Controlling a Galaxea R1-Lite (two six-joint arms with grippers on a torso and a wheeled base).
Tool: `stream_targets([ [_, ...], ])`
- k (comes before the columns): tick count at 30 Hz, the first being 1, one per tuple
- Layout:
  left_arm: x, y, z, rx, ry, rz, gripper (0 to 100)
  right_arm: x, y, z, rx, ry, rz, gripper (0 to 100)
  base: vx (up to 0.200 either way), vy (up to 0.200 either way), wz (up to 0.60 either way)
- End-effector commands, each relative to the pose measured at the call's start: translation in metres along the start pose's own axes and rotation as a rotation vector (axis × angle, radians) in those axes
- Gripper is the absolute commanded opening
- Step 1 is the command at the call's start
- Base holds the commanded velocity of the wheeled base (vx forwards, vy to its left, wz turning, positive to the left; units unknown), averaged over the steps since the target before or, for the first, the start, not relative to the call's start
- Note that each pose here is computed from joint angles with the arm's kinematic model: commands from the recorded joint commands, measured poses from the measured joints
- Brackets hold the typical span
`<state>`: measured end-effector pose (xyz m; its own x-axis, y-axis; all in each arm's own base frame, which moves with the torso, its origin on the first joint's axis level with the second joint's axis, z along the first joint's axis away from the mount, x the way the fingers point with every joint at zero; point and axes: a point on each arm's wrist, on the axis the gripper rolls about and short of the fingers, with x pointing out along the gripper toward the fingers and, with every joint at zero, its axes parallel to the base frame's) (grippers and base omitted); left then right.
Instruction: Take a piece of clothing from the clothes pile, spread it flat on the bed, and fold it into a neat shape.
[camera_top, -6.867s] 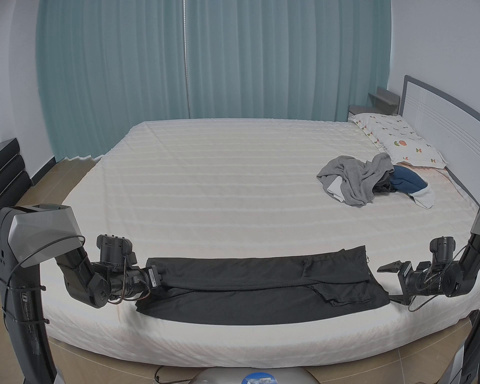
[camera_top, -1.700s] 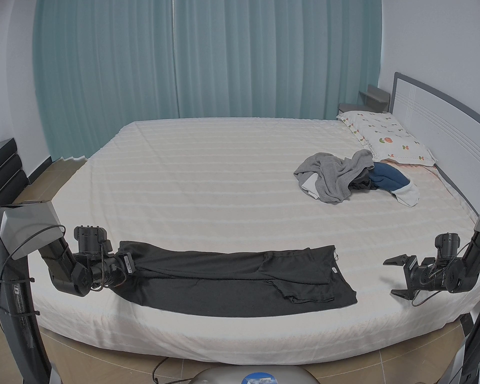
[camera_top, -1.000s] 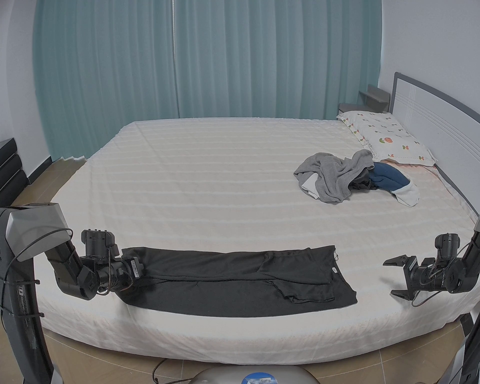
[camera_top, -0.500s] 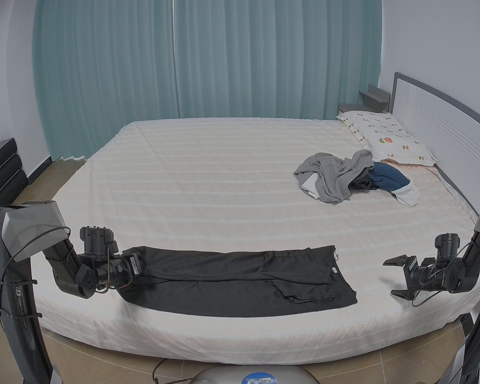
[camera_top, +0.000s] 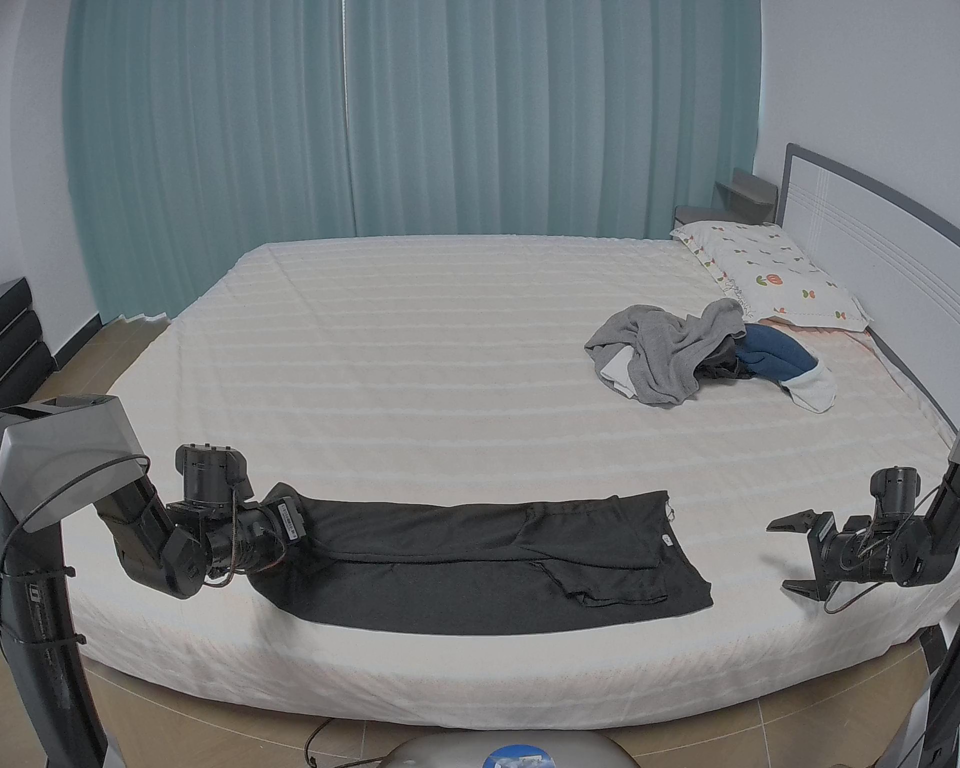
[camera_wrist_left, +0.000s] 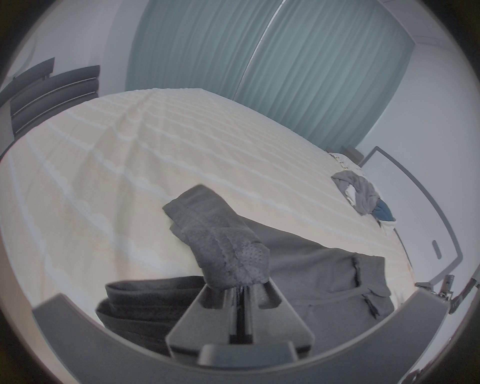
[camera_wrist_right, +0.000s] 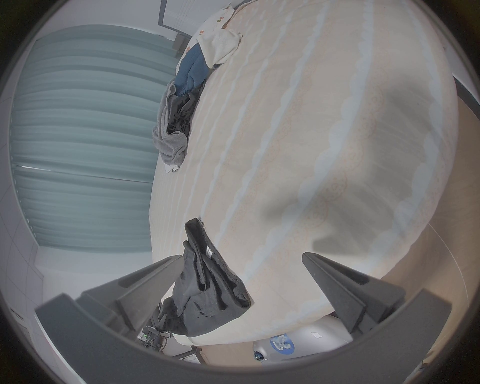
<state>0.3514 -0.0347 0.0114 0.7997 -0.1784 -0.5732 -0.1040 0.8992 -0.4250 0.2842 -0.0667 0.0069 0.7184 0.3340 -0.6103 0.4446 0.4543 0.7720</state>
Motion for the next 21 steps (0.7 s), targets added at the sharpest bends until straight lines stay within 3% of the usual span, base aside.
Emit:
stream_targets([
  [1, -0.005, -0.01, 0.001, 0.002, -0.006, -0.023, 0, 0.0, 0.0, 0.0, 0.0, 0.001, 0.0, 100, 0.0, -0.2, 0.0],
  [13, -0.004, -0.041, -0.01, 0.054, -0.044, 0.006, 0, 0.0, 0.0, 0.001, 0.001, -0.002, 0.002, 100, 0.0, -0.2, 0.0],
  [21, -0.011, -0.065, -0.013, 0.062, 0.001, 0.0, 0, 0.0, 0.0, 0.0, 0.001, 0.0, 0.0, 100, 0.0, -0.2, 0.0],
])
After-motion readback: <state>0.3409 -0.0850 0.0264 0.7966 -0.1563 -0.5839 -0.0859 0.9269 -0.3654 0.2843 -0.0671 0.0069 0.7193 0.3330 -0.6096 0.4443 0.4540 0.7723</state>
